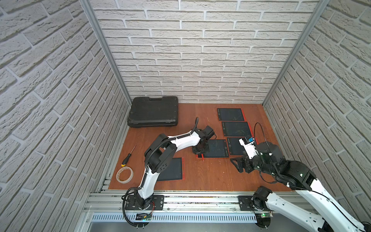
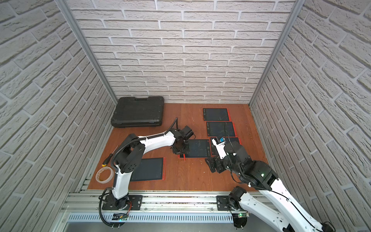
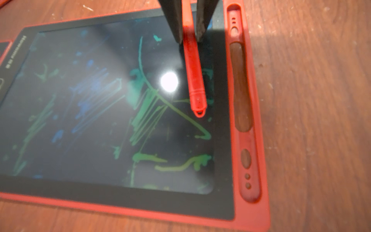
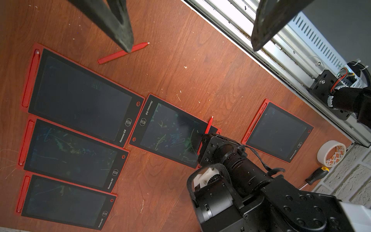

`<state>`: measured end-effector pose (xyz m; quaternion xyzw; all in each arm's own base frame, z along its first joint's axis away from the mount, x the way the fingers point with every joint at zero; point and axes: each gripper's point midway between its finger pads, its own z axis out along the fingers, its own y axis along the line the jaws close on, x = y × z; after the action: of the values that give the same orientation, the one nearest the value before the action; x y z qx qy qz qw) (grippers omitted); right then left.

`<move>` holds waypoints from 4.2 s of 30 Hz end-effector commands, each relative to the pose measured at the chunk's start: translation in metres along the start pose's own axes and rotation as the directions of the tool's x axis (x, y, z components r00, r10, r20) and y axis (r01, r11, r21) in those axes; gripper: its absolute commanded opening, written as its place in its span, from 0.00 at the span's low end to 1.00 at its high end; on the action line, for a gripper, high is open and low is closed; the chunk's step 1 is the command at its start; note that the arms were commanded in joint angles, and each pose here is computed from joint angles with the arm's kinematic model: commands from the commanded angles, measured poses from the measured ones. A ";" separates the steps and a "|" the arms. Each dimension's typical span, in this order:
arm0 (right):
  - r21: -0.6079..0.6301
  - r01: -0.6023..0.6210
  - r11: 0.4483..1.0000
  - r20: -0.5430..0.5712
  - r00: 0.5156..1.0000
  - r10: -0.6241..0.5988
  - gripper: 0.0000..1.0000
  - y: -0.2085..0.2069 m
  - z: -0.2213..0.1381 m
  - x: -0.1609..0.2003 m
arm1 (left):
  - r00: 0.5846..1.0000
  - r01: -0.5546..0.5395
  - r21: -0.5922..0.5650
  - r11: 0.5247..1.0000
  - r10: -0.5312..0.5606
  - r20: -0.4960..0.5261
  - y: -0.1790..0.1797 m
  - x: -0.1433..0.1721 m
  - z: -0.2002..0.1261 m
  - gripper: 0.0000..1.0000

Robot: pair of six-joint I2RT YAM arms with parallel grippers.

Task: Place the stylus back onto the writing tablet
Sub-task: Adjust the stylus on the writing tablet.

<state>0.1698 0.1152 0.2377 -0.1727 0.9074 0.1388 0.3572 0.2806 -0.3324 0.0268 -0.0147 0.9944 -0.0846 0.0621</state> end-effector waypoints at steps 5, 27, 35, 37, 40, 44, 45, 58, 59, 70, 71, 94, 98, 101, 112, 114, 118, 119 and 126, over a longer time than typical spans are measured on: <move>0.007 -0.008 1.000 0.036 0.999 0.008 0.90 -0.001 0.001 -0.007 | 1.000 -0.011 -0.067 0.998 0.010 -0.014 0.024 0.002 -0.005 0.14; 0.017 -0.012 1.000 0.038 0.999 0.012 0.90 -0.003 0.001 -0.006 | 1.000 -0.012 -0.101 0.995 0.014 0.018 0.047 -0.013 -0.020 0.14; 0.020 -0.014 1.000 0.038 0.999 0.013 0.90 -0.003 0.002 -0.006 | 0.999 -0.014 -0.107 0.994 0.019 0.041 0.052 -0.023 -0.028 0.14; 0.020 -0.014 1.000 0.037 0.999 0.013 0.90 -0.003 0.002 -0.006 | 0.999 -0.016 -0.109 0.994 0.021 0.040 0.055 -0.025 -0.029 0.13; 0.020 -0.015 1.000 0.037 0.999 0.014 0.90 -0.003 0.001 -0.006 | 0.999 -0.018 -0.096 0.995 0.021 0.033 0.054 -0.027 -0.028 0.14; 0.022 -0.015 1.000 0.038 0.999 0.015 0.90 -0.004 0.002 -0.006 | 0.999 -0.031 -0.067 0.997 0.033 0.026 0.046 -0.025 -0.029 0.22; 0.021 -0.015 1.000 0.037 0.999 0.014 0.90 -0.003 0.002 -0.006 | 0.999 -0.031 -0.063 0.998 0.033 0.021 0.045 -0.024 -0.027 0.23; 0.021 -0.014 1.000 0.037 0.999 0.014 0.90 -0.003 0.002 -0.006 | 0.999 -0.048 -0.055 0.997 0.048 -0.003 0.037 -0.018 -0.014 0.26; 0.022 -0.015 1.000 0.038 0.999 0.014 0.90 -0.004 0.002 -0.006 | 0.999 -0.049 -0.057 0.997 0.048 -0.005 0.038 -0.018 -0.013 0.26; 0.023 -0.017 1.000 0.038 0.999 0.016 0.90 -0.004 0.002 -0.006 | 0.998 -0.059 -0.063 0.996 0.058 -0.018 0.036 -0.017 -0.006 0.26; 0.023 -0.016 1.000 0.039 0.999 0.015 0.90 -0.004 0.002 -0.006 | 0.998 -0.061 -0.063 0.996 0.060 -0.019 0.036 -0.017 -0.006 0.25; 0.024 -0.017 1.000 0.041 0.999 0.016 0.90 -0.004 0.002 -0.006 | 0.998 -0.026 -0.050 0.998 0.023 -0.058 0.025 0.008 0.005 0.14; 0.024 -0.017 1.000 0.043 0.999 0.016 0.90 -0.004 0.002 -0.006 | 0.998 -0.048 -0.084 0.995 0.045 -0.041 0.031 0.003 -0.002 0.13; 0.025 -0.019 0.999 0.042 0.999 0.018 0.90 -0.004 0.002 -0.006 | 0.998 -0.053 -0.095 0.994 0.050 -0.037 0.036 0.000 -0.007 0.13; 0.026 -0.019 0.999 0.042 0.999 0.018 0.90 -0.004 0.002 -0.006 | 0.998 -0.067 -0.119 0.991 0.066 -0.009 0.052 -0.015 -0.021 0.12; 0.028 -0.019 0.999 0.041 0.999 0.018 0.89 -0.005 0.002 -0.006 | 0.997 -0.075 -0.127 0.989 0.076 -0.003 0.055 -0.018 -0.024 0.12; 0.027 -0.019 0.999 0.041 0.999 0.018 0.89 -0.005 0.002 -0.006 | 0.996 -0.089 -0.144 0.986 0.091 0.004 0.060 -0.025 -0.027 0.12; 0.028 -0.018 0.999 0.040 0.999 0.017 0.89 -0.005 0.002 -0.006 | 0.996 -0.091 -0.145 0.985 0.092 0.005 0.061 -0.027 -0.027 0.12; 0.030 -0.020 0.999 0.041 0.999 0.019 0.89 -0.005 0.002 -0.006 | 0.994 -0.108 -0.158 0.982 0.111 0.014 0.065 -0.040 -0.028 0.12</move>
<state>0.1718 0.1106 0.2376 -0.1643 0.9080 0.1285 0.3634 0.3084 -0.2676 0.0354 0.0244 0.9974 -0.0105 0.0663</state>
